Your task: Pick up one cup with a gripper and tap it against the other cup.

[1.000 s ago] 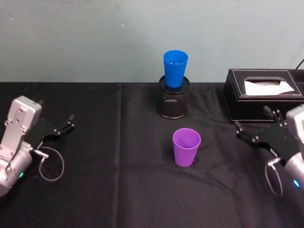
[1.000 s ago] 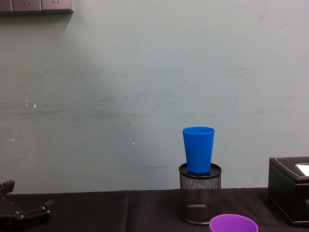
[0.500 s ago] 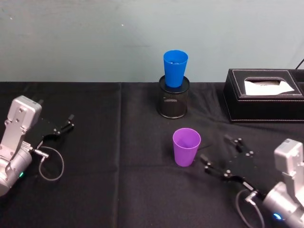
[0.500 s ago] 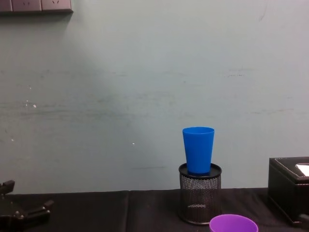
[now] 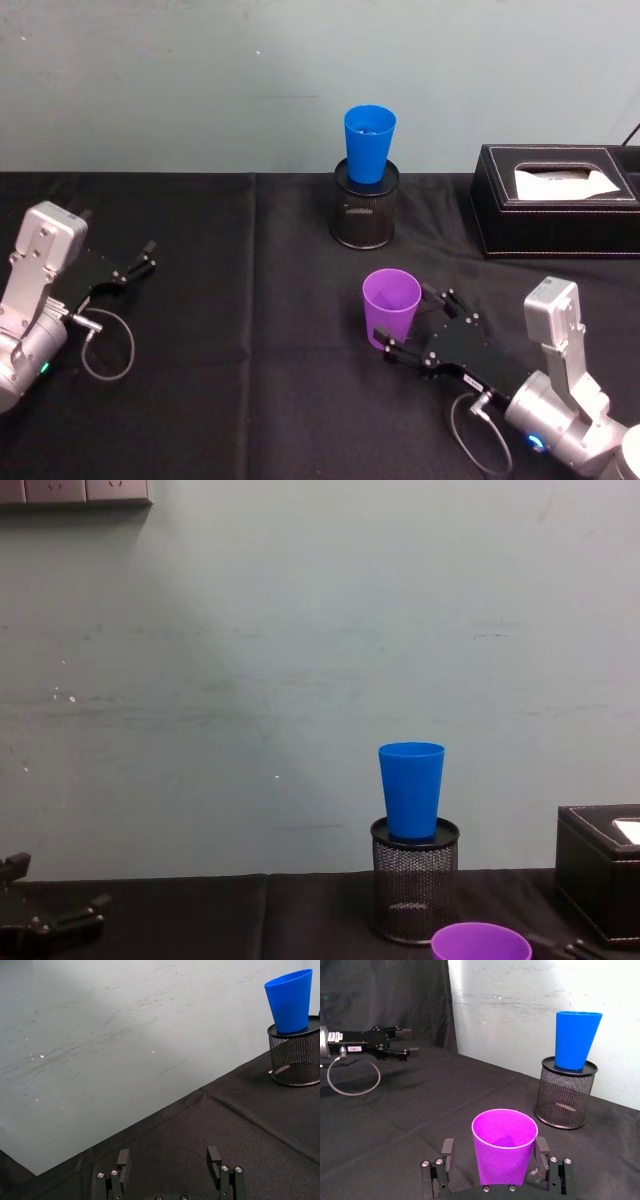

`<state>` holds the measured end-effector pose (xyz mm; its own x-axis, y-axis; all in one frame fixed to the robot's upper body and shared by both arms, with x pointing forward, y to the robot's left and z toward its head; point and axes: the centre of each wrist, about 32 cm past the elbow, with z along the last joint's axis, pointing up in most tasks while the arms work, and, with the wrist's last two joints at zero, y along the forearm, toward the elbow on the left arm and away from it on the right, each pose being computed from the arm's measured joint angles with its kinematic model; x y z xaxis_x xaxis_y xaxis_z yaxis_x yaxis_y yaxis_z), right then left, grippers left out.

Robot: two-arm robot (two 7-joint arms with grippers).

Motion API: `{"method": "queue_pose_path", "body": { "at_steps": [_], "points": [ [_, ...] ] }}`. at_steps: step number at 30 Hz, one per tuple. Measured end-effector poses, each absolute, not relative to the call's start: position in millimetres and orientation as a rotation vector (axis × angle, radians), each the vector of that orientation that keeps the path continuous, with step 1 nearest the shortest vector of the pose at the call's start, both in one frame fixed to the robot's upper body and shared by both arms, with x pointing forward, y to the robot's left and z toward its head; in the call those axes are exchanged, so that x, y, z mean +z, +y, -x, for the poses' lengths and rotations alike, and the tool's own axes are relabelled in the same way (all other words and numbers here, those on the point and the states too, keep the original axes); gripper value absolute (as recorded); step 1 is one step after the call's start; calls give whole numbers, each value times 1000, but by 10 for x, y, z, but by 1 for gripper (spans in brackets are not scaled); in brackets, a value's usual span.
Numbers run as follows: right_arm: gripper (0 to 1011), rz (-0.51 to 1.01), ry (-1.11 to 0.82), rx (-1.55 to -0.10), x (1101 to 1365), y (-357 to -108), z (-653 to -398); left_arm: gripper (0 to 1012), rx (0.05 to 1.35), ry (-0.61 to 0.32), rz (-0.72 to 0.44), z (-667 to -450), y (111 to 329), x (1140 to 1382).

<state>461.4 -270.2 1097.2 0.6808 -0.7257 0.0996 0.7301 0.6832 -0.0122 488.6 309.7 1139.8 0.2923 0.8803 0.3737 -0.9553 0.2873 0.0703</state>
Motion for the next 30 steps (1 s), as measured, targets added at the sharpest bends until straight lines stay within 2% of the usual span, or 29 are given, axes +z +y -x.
{"method": "queue_pose_path", "body": {
  "at_steps": [18,30],
  "points": [
    [1003,52,-79,-836,10937,-2531,-4913,1000,1248,-285,-305,-4886,3097,11398],
    [1002,54,-78,-839,10937,-2534,-4911,1000,1248,-285,-305,-4886,3097,11398]
  ]
}}
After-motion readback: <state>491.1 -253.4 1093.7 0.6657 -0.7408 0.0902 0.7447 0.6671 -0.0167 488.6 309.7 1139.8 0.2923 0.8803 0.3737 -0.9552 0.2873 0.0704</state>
